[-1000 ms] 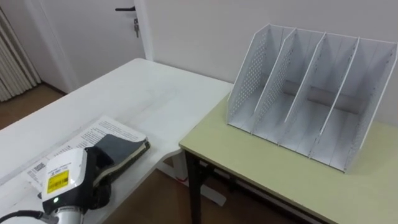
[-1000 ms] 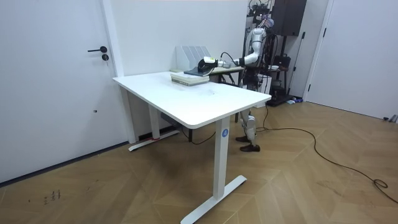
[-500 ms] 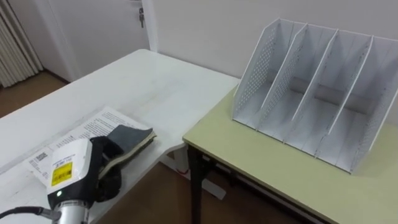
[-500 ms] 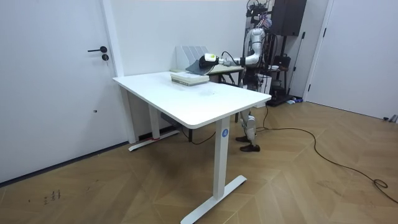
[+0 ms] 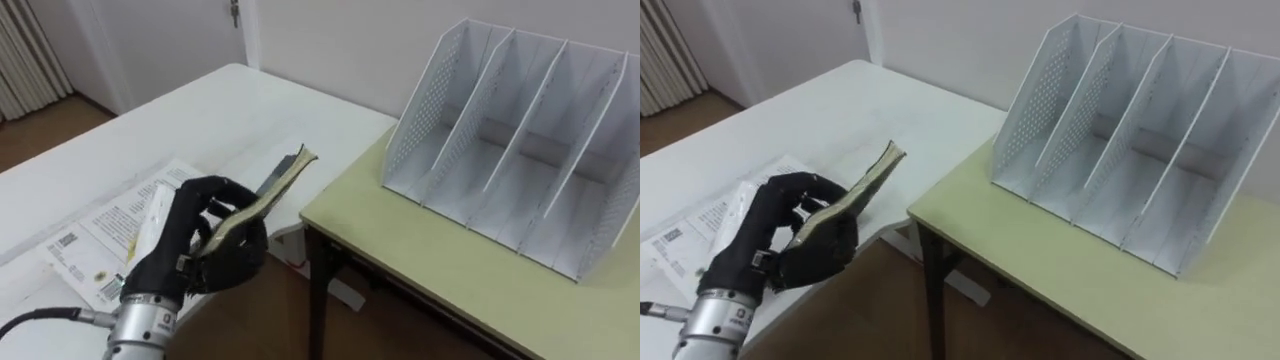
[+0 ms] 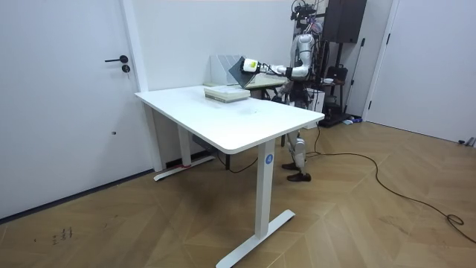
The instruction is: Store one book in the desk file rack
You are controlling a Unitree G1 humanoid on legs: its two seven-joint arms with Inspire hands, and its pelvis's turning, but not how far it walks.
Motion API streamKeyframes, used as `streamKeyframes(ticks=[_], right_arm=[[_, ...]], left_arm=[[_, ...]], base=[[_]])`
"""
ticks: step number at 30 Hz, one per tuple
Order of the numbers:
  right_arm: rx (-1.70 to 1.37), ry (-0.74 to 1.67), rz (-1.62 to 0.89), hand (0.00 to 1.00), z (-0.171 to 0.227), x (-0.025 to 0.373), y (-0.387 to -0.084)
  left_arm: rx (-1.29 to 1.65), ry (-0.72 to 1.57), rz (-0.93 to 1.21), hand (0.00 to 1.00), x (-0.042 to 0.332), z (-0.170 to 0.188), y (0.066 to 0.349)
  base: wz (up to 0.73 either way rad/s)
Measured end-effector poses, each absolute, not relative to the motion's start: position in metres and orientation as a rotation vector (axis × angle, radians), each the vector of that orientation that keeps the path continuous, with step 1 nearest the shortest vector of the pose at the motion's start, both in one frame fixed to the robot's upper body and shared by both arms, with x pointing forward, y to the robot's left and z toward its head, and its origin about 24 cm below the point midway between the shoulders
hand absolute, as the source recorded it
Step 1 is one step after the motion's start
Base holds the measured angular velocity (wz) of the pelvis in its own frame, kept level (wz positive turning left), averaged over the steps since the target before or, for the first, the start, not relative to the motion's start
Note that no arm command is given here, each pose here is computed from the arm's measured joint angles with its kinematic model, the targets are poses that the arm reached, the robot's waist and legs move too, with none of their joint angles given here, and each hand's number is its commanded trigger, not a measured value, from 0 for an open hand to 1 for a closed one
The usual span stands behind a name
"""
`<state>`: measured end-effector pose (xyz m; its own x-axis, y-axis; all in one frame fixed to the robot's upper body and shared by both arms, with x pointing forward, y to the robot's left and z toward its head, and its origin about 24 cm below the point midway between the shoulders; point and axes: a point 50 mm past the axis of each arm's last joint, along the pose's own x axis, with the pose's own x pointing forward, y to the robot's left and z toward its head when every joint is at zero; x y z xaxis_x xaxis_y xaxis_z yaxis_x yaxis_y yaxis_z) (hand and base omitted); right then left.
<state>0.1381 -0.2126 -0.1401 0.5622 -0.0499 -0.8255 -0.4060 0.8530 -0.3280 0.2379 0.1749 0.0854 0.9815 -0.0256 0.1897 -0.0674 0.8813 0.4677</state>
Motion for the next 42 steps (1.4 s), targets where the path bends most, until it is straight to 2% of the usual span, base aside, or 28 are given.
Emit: streamKeyframes(ticks=[8,13,15,18,20,23,26,31,36,42], right_arm=[[-0.475,0.593,0.482,0.0,-0.088,0.179,-0.173],[-0.299,0.458,0.476,0.0,-0.061,0.195,-0.166],[-0.299,0.414,0.504,0.0,-0.051,0.198,-0.164],[-0.31,0.26,0.564,0.0,-0.02,0.208,-0.151],[-0.23,0.235,0.565,0.0,-0.015,0.209,-0.151],[-0.108,0.22,0.529,0.0,-0.009,0.212,-0.165],[-0.013,0.187,0.534,0.0,0.0,0.215,-0.173],[-0.001,0.089,0.593,0.0,0.025,0.22,-0.176],[0.086,0.061,0.65,0.0,0.031,0.223,-0.177],[0.173,0.04,0.652,0.0,0.035,0.223,-0.179]], left_arm=[[0.187,-0.28,-0.095,1.0,0.234,0.103,0.17],[0.048,-0.3,-0.189,1.0,0.234,0.105,0.161],[0.02,-0.29,-0.189,1.0,0.233,0.103,0.163],[0.007,-0.249,-0.127,1.0,0.236,0.094,0.184],[-0.092,-0.211,-0.161,1.0,0.233,0.086,0.186],[-0.196,-0.23,-0.271,1.0,0.233,0.089,0.181],[-0.315,-0.248,-0.294,1.0,0.232,0.091,0.188],[-0.363,-0.287,-0.353,1.0,0.23,0.097,0.195],[-0.409,-0.301,-0.462,1.0,0.226,0.096,0.191],[-0.449,-0.216,-0.485,1.0,0.226,0.078,0.191]], base=[[-0.08],[0.43],[-0.45],[-0.74],[0.21],[0.17],[-0.06],[0.02],[0.01],[0.0]])
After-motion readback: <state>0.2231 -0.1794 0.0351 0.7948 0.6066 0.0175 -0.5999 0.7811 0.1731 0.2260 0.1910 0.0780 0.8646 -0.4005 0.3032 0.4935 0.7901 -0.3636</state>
